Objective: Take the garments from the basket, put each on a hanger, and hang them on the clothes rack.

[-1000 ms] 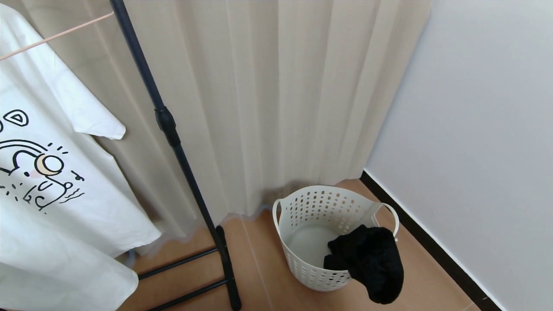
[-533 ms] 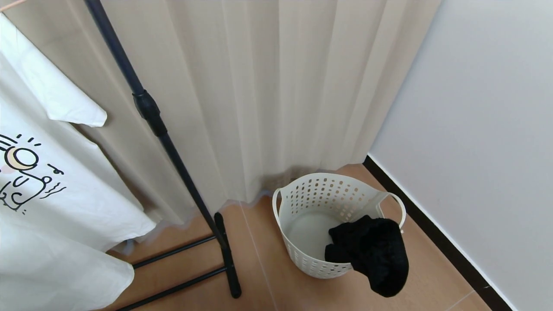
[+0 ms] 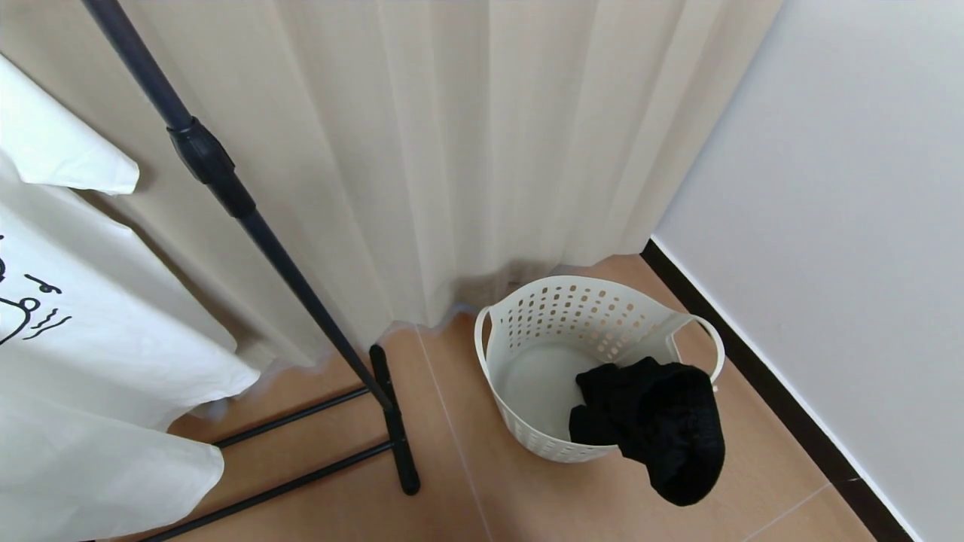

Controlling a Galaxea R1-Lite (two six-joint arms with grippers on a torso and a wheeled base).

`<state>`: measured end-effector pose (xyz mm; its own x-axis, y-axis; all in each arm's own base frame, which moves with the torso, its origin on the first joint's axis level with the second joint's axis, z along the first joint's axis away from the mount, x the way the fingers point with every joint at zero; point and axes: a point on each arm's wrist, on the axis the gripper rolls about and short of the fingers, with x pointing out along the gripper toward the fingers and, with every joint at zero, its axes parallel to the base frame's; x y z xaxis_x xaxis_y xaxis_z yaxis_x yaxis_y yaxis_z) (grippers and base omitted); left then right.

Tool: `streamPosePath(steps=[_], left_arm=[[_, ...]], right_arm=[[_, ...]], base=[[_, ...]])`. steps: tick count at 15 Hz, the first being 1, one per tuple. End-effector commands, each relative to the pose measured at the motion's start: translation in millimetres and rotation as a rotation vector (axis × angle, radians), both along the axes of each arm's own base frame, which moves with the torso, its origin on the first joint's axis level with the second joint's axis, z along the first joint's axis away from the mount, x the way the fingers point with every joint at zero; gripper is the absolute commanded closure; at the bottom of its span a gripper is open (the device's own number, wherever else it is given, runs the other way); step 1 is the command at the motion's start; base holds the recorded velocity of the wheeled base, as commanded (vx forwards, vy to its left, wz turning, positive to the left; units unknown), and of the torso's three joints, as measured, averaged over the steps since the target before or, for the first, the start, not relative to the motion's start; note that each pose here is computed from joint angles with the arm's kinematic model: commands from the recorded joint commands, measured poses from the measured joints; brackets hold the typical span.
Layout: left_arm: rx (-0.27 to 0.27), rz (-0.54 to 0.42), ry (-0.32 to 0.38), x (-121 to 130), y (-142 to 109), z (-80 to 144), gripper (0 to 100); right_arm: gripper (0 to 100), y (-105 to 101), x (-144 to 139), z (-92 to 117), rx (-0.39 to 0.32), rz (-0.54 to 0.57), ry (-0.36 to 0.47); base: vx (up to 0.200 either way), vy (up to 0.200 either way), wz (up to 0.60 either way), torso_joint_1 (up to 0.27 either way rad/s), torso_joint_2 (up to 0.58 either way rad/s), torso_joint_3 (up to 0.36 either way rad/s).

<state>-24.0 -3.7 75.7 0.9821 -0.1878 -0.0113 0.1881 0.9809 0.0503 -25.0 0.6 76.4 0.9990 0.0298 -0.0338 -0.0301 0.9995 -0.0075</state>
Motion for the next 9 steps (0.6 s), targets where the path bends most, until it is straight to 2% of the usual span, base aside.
streamPosePath(steps=[1,3,6,9], left_arm=[[0.0,0.0,0.002,0,0,0,0],[-0.002,0.0,0.003,0,0,0,0],[-0.008,0.008,0.002,0,0,0,0],[-0.006,0.008,0.002,0,0,0,0]], right_arm=[[0,0,0,0,-0.001,0.001,0.003],[0,0,0,0,-0.001,0.002,0.004],[0,0,0,0,0.001,-0.001,0.008],[0,0,27,6,-0.005,0.029,0.334]], base=[[0.0,0.0,0.0,-0.012,0.0,-0.193],[0.0,0.0,0.0,0.0,0.0,-0.161],[0.0,0.0,0.0,0.001,0.0,-0.022],[0.0,0.0,0.0,0.0,0.0,0.0]])
